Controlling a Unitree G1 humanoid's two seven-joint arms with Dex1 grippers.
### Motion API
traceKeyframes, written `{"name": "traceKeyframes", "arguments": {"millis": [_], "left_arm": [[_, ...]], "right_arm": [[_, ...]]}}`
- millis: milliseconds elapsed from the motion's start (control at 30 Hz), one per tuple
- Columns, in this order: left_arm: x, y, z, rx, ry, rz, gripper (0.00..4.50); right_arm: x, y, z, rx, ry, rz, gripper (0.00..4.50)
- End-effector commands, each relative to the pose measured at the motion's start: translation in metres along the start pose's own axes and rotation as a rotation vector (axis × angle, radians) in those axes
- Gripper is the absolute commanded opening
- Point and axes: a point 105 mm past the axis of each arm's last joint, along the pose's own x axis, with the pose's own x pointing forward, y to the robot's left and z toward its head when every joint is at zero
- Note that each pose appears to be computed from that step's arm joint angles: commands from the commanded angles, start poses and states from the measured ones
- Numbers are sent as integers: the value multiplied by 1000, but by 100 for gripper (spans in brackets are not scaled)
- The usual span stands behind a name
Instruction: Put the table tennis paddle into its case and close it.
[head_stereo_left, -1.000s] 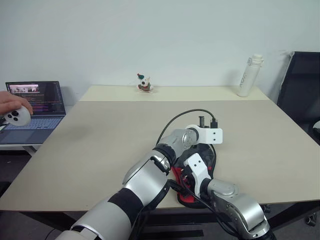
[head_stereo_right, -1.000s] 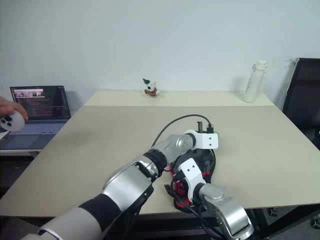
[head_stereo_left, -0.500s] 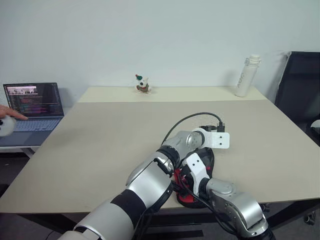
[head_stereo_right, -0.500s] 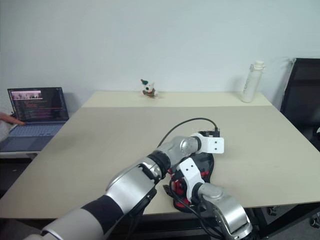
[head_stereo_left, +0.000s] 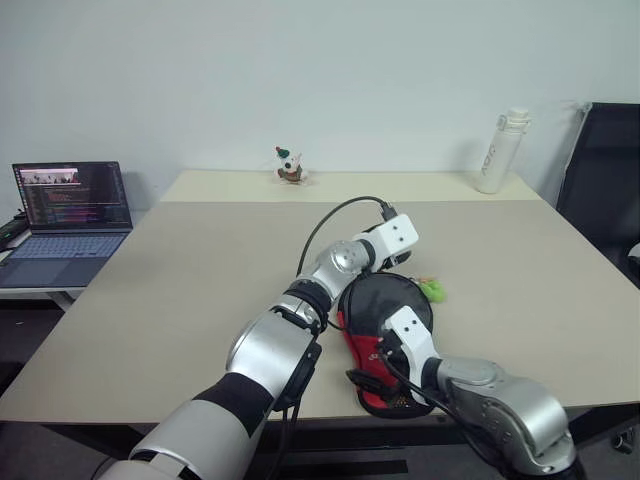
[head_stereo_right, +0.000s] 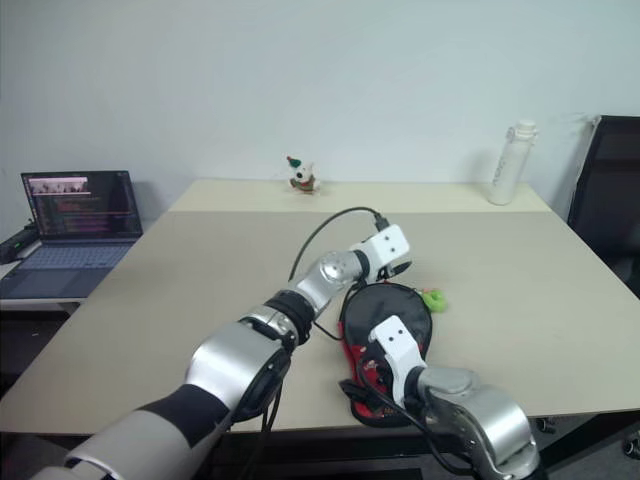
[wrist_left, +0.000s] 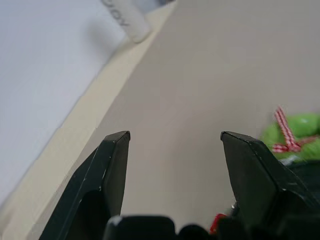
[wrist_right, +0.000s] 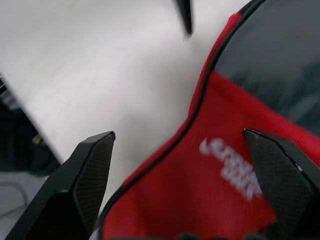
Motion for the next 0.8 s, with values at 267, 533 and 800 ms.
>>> {"name": "traceKeyframes", "arguments": {"millis": [267,533,800], "left_arm": [[-42,29,-29,-276,-109,-70,332],[-65,11,-59,-475,-91,-144,445],[-54,-24,-51,-484,-56,-335,445]], "right_arm": [[-44,-34,35,-6,-111,-89,450],[-75,-72,48,-79,-122,-166,450],[-91,-135,46,-364,-4,-372,450]]}}
